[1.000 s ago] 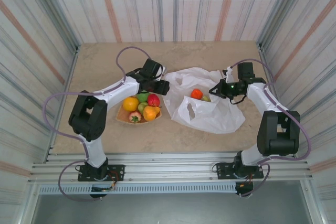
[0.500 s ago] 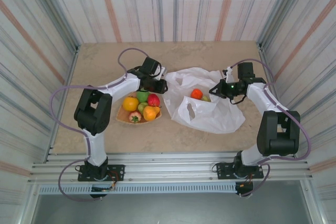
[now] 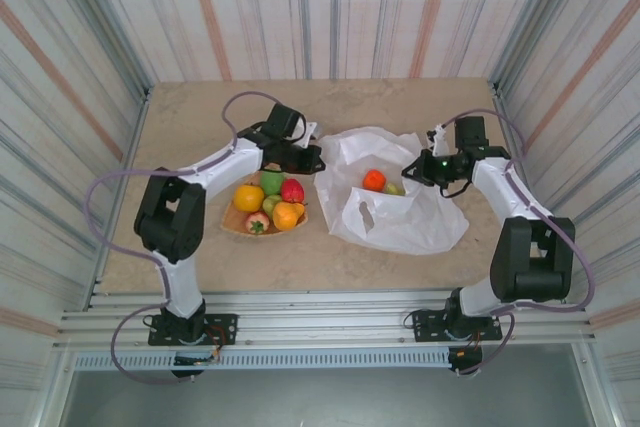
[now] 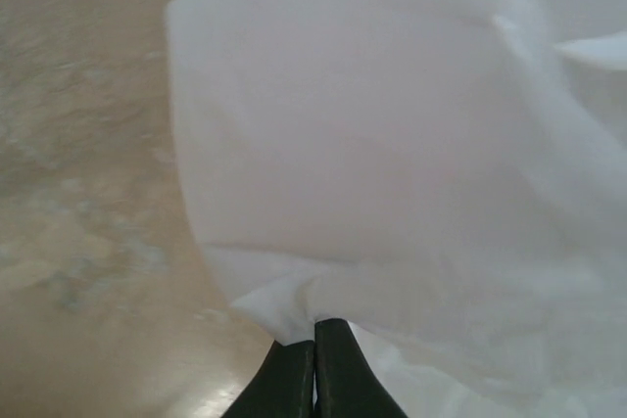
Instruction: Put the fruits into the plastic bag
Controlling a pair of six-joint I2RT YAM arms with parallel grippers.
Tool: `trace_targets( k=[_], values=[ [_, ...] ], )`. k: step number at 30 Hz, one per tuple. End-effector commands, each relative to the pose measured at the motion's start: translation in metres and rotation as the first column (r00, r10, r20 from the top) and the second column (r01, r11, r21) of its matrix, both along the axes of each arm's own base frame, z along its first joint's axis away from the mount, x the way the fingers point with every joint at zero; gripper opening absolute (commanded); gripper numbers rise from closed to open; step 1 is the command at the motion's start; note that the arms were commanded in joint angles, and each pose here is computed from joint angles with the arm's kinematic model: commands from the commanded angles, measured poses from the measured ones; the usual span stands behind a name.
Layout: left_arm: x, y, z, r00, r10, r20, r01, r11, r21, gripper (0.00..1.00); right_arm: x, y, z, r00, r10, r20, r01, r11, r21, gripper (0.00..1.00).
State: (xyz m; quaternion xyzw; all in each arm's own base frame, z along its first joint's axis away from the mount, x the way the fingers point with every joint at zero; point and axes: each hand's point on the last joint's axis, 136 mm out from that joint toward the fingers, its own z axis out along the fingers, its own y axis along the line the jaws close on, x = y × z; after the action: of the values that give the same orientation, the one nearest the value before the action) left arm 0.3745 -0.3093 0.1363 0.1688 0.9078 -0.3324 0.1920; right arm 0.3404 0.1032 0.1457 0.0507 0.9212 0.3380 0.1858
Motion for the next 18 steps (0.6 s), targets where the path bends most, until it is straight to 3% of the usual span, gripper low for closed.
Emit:
trace_targets(
  k=[1, 5, 10, 18],
  values=[
    [-0.040, -0.023, 0.068, 0.996, -0.088, -0.021, 0.083, 0.981, -0.177, 0.00, -0.004, -0.018, 0.025, 0.998, -0.026, 0.049, 0.032, 0.992, -0.124, 0.00],
    [-0.066, -0.031, 0.097, 0.989, -0.137, -0.046, 0.121, 0.960, -0.252, 0.00, -0.012, -0.026, 0.036, 0.998, -0.030, 0.061, 0.043, 0.976, -0.212, 0.00],
    [-0.077, -0.032, 0.116, 0.987, -0.150, -0.052, 0.128, 0.946, -0.298, 0.00, -0.016, -0.032, 0.044, 0.997, -0.027, 0.076, 0.047, 0.959, -0.281, 0.00],
    [-0.067, -0.014, 0.084, 0.998, -0.059, -0.034, 0.052, 0.982, -0.183, 0.00, -0.001, -0.018, 0.041, 0.995, 0.022, 0.095, 0.003, 0.965, -0.262, 0.00]
  ],
)
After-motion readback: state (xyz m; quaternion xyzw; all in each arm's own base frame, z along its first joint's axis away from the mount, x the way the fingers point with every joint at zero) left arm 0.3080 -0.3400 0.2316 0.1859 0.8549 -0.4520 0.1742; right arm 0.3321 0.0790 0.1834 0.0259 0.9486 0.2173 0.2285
